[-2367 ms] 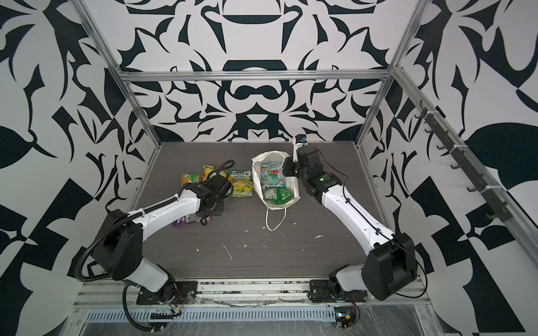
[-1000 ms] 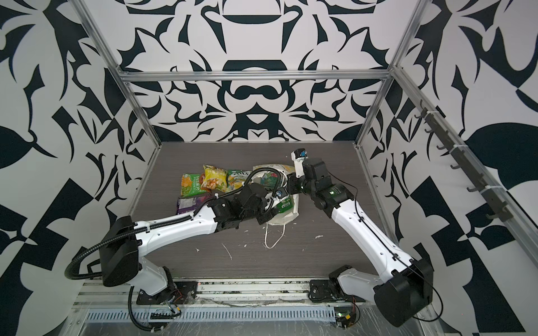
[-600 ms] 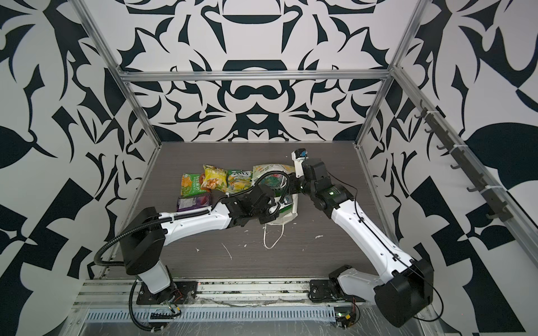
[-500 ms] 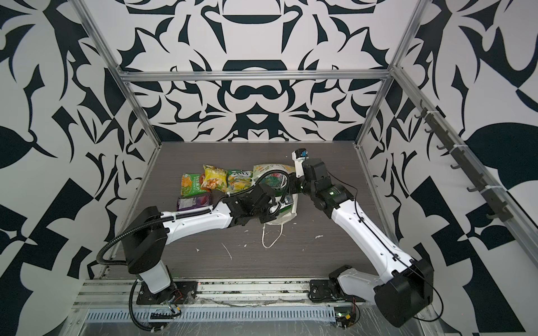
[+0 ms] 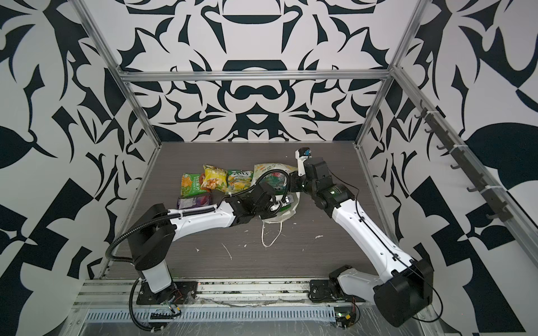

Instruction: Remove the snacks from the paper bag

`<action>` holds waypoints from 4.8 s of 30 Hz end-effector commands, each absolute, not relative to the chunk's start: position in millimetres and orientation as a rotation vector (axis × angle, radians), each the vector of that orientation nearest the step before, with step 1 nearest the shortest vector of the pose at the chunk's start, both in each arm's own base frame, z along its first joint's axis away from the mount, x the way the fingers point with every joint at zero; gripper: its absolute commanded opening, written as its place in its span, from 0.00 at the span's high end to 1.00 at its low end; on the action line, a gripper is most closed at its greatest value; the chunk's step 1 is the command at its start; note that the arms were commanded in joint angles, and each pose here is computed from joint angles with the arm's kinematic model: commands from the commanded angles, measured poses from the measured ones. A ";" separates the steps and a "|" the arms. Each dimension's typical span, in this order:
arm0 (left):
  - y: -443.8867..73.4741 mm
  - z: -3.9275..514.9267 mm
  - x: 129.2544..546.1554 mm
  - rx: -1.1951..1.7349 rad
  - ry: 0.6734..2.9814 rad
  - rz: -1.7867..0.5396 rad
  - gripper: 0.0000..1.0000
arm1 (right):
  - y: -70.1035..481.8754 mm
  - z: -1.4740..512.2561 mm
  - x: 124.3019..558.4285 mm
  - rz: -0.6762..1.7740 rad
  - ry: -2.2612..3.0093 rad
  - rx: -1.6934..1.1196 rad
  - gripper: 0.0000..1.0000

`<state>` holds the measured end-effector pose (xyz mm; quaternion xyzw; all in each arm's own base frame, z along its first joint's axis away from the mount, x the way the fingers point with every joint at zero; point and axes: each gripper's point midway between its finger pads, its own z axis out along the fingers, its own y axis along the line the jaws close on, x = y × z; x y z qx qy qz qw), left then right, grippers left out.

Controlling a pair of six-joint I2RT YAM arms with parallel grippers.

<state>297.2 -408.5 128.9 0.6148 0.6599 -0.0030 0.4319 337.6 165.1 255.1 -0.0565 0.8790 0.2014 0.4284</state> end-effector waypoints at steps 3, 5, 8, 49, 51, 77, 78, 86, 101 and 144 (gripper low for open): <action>-406.2 109.2 317.7 1.552 1.619 0.148 0.68 | 168.8 285.7 343.9 0.554 2.120 -0.120 1.00; -408.6 105.5 319.6 1.562 1.616 0.156 0.67 | 168.3 289.0 343.5 0.557 2.114 -0.119 1.00; -411.7 101.2 319.8 1.582 1.601 0.153 0.63 | 167.1 291.8 343.7 0.558 2.108 -0.118 1.00; -421.2 136.5 353.8 1.323 1.542 0.126 1.00 | 149.4 282.6 355.7 0.439 2.122 -0.044 1.00; -419.4 143.1 347.3 1.313 1.532 0.108 1.00 | 148.9 280.6 357.2 0.429 2.125 -0.044 1.00; -415.5 74.7 353.6 1.662 1.579 0.204 0.23 | 149.8 278.1 358.0 0.431 2.123 -0.051 1.00; -414.3 71.2 357.8 1.659 1.589 0.220 0.23 | 149.0 278.1 357.6 0.428 2.122 -0.051 1.00; -406.9 37.9 388.3 1.687 1.585 0.406 0.36 | 148.9 279.5 356.4 0.437 2.110 -0.053 1.00; -411.3 60.9 434.8 1.479 1.522 0.551 1.00 | 143.5 287.5 350.5 0.430 2.091 -0.053 1.00; -397.9 225.5 337.8 0.986 1.415 0.053 0.37 | 142.2 287.5 402.0 0.745 2.066 -0.126 0.60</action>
